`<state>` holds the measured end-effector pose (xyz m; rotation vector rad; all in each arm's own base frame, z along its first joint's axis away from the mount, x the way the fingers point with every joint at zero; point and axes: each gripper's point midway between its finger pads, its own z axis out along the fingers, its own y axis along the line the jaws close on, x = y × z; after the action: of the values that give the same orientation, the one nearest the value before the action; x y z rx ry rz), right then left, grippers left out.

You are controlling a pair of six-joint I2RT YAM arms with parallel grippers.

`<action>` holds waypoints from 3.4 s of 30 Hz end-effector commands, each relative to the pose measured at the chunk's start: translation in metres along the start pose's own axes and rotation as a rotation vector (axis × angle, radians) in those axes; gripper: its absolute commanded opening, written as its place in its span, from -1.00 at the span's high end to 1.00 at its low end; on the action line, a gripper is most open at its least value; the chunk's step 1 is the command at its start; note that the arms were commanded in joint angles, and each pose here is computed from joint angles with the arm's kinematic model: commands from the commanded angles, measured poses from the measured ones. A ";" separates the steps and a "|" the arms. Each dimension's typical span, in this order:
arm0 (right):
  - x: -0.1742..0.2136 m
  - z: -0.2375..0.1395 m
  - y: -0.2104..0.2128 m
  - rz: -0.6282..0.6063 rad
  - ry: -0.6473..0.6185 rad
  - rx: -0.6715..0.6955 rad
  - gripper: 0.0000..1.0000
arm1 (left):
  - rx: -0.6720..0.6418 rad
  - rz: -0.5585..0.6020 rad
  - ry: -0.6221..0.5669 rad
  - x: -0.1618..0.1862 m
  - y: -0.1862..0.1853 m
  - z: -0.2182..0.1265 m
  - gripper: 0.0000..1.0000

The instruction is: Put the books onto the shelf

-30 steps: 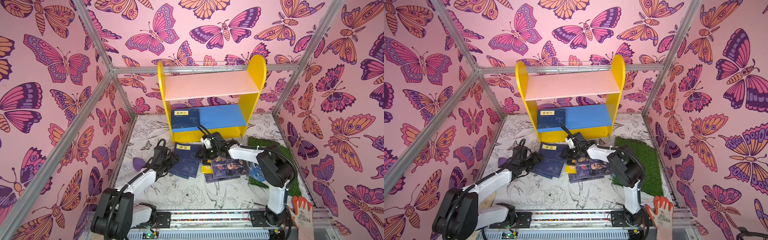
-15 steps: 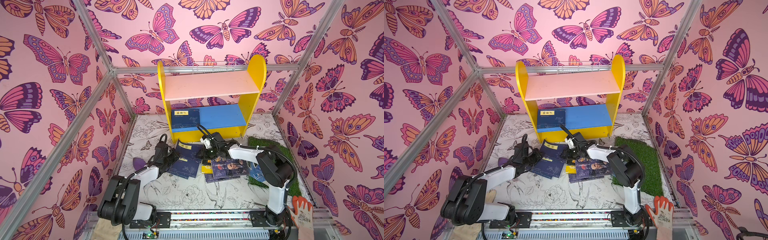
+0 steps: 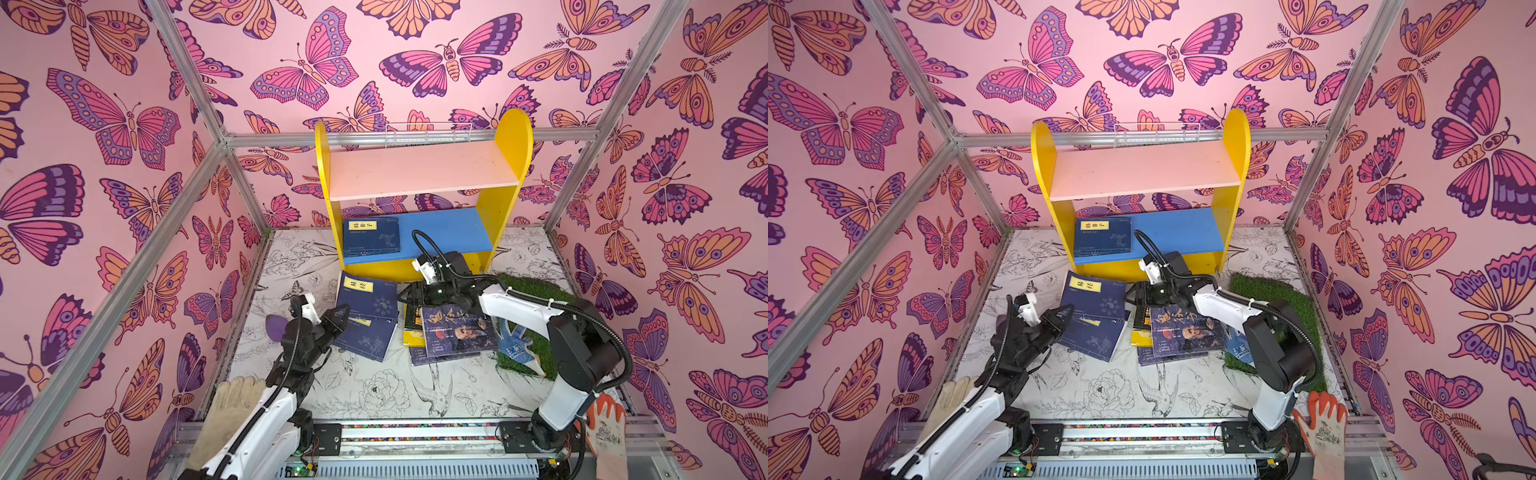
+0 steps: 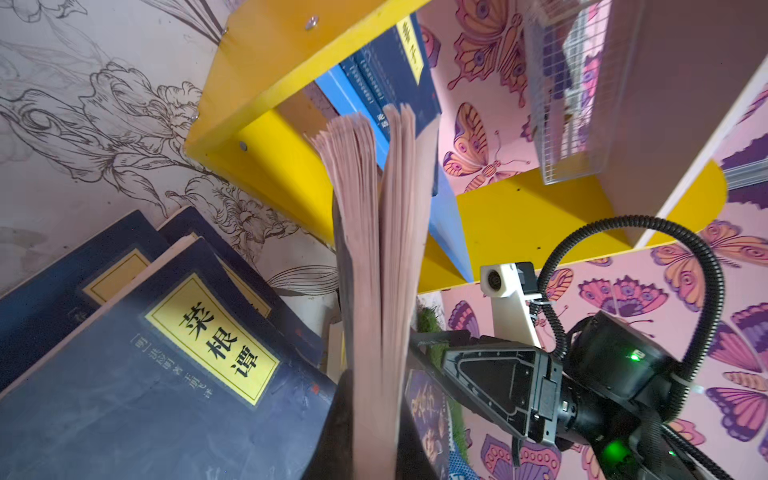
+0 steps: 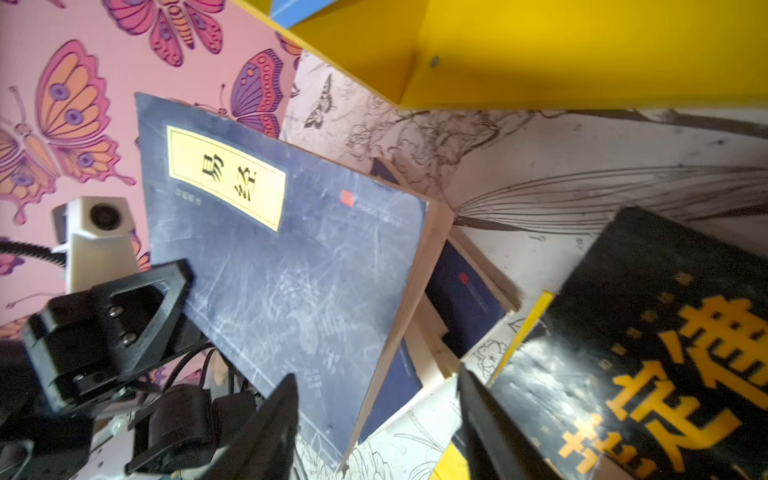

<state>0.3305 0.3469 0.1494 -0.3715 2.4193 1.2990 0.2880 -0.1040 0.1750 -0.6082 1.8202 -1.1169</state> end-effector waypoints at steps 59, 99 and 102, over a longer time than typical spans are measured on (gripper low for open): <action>-0.063 -0.023 0.109 0.231 -0.222 -0.554 0.50 | 0.352 0.071 -0.268 -0.064 -0.088 0.001 1.00; -0.208 -0.050 0.036 0.168 -0.577 -0.329 1.00 | -0.494 -0.123 -0.100 0.006 0.098 -0.051 -0.18; -0.213 -0.035 0.032 0.173 -0.559 -0.318 1.00 | -0.499 -0.130 -0.085 0.010 0.101 -0.051 -0.18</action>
<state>0.4957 0.3378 0.2616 0.1582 1.8759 1.6041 0.2472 -0.0433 0.1009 -1.0529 1.9846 -0.7282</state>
